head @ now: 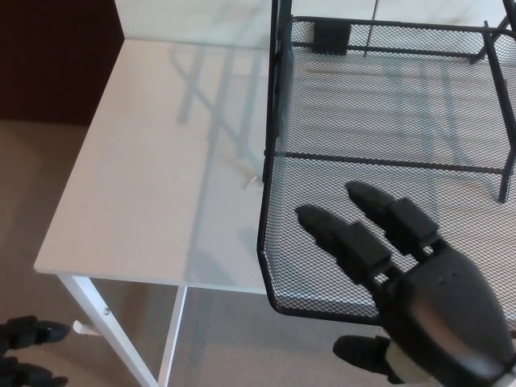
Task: The robot walk towards a table in front and then pushes a layer of a file tray back to its original position using its right hand
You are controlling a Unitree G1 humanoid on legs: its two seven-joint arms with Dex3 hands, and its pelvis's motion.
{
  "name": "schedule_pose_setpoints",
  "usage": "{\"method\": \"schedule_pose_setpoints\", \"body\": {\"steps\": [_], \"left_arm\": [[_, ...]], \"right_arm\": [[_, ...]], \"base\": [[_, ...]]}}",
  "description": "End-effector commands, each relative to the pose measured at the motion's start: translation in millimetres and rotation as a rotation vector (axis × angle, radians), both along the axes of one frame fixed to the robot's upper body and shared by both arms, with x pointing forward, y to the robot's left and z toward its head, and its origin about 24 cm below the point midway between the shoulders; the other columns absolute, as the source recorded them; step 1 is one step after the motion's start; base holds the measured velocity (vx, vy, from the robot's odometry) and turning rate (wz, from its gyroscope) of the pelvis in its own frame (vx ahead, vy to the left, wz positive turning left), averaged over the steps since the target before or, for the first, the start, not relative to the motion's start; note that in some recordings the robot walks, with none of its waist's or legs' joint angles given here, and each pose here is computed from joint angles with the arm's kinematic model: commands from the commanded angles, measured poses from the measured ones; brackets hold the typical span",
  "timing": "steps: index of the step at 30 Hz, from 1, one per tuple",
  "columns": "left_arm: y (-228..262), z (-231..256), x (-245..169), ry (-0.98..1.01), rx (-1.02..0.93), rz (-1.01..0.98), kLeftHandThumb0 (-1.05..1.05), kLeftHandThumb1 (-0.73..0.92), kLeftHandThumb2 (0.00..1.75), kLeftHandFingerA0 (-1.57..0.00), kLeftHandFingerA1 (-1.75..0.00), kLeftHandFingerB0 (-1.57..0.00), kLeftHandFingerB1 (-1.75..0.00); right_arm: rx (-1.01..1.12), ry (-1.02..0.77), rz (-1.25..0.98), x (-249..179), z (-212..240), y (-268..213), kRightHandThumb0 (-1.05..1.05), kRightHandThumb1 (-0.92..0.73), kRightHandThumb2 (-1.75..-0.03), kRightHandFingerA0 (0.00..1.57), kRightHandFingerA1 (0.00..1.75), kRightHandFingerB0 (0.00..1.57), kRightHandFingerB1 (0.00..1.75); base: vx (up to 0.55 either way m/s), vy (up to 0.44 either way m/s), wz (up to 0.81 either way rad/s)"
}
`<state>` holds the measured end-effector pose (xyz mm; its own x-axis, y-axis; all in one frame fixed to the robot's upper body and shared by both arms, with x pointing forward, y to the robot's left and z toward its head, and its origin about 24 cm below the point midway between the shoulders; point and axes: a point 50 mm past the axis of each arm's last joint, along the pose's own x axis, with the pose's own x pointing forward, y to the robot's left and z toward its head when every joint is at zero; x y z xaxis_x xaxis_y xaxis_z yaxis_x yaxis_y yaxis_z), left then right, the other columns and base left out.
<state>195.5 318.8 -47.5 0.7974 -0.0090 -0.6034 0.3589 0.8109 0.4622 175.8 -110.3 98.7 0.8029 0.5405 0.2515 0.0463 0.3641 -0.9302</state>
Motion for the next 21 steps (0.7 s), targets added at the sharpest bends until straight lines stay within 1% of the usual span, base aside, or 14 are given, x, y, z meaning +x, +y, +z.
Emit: {"method": "schedule_pose_setpoints", "body": {"steps": [1,2,3,4,8,9,10,13,14,16,17,18,20,21], "left_arm": [[6,5,3,-0.002,0.02,0.002,-0.51,0.43,0.72,-0.6,-0.5,-0.41,-0.44],[6,5,3,-0.001,0.022,0.001,-0.51,0.43,0.72,-0.6,-0.5,-0.41,-0.44],[6,5,4,0.0,0.027,-0.001,-0.51,0.43,0.72,-0.6,-0.5,-0.41,-0.44],[6,6,4,-0.001,0.031,-0.004,-0.51,0.43,0.72,-0.61,-0.5,-0.42,-0.44],[6,7,5,-0.011,0.027,-0.008,-0.5,0.43,0.71,-0.62,-0.5,-0.42,-0.44],[6,7,5,-0.009,0.032,-0.01,-0.51,0.43,0.72,-0.61,-0.5,-0.42,-0.44],[6,7,5,-0.007,0.033,-0.011,-0.51,0.43,0.72,-0.61,-0.5,-0.42,-0.44],[6,7,6,-0.008,0.036,-0.008,-0.51,0.43,0.71,-0.62,-0.5,-0.42,-0.44],[6,7,6,-0.009,0.044,-0.014,-0.51,0.43,0.72,-0.62,-0.5,-0.42,-0.44],[6,8,6,-0.01,0.04,-0.014,-0.51,0.43,0.72,-0.62,-0.5,-0.42,-0.44],[6,8,6,-0.011,0.039,-0.014,-0.51,0.43,0.72,-0.62,-0.5,-0.42,-0.44],[6,8,6,-0.012,0.038,-0.012,-0.51,0.43,0.71,-0.62,-0.5,-0.42,-0.44],[6,8,5,-0.014,0.036,-0.01,-0.51,0.43,0.71,-0.62,-0.5,-0.42,-0.44],[6,8,5,-0.013,0.035,-0.014,-0.51,0.43,0.71,-0.61,-0.5,-0.42,-0.44]], "right_arm": [[-0.119,0.017,-0.08,4,-10,-2,-0.48,-0.38,-0.52,0.04,0.33,0.12,0.26],[-0.121,0.019,-0.081,4,-10,-2,-0.48,-0.38,-0.52,0.04,0.33,0.12,0.26],[-0.122,0.025,-0.084,5,-11,-2,-0.54,-0.32,-0.61,0.07,0.27,0.11,0.28],[-0.127,0.029,-0.088,6,-11,-3,-0.53,-0.39,-0.53,0.05,0.32,0.13,0.26],[-0.137,0.026,-0.097,9,-10,-3,-0.52,-0.39,-0.53,0.03,0.31,0.15,0.27],[-0.133,0.006,-0.099,11,-9,-4,-0.54,-0.32,-0.62,0.06,0.23,0.1,0.28],[-0.133,-0.002,-0.101,12,-8,-5,-0.49,-0.34,-0.72,0.0,0.21,0.03,0.28],[-0.145,-0.029,-0.122,16,-4,-6,-0.47,-0.31,-0.73,0.03,0.26,0.06,0.33],[-0.146,-0.056,-0.133,18,-2,-6,-0.53,-0.38,-0.52,0.01,0.34,0.12,0.26],[-0.146,-0.07,-0.138,20,-1,-6,-0.52,-0.38,-0.52,0.0,0.34,0.12,0.26],[-0.149,-0.073,-0.139,21,0,-7,-0.51,-0.38,-0.53,0.0,0.32,0.11,0.25],[-0.153,-0.085,-0.142,23,1,-7,-0.52,-0.31,-0.61,0.04,0.24,0.1,0.29],[-0.157,-0.1,-0.147,25,2,-7,-0.52,-0.31,-0.61,0.04,0.24,0.1,0.29],[-0.157,-0.101,-0.147,25,2,-7,-0.5,-0.35,-0.7,0.01,0.13,0.05,0.28]], "base": [[0.0,0.0,0.0],[0.0,0.0,0.0],[0.0,0.0,0.0],[0.0,0.0,0.0],[0.0,0.0,0.0],[0.0,0.0,0.0],[0.0,0.0,0.0],[0.0,0.0,0.0],[0.0,0.0,0.0],[0.0,0.0,0.0],[0.0,0.0,0.0],[0.0,0.0,0.0],[0.0,0.0,0.0],[0.0,0.0,0.0]]}}
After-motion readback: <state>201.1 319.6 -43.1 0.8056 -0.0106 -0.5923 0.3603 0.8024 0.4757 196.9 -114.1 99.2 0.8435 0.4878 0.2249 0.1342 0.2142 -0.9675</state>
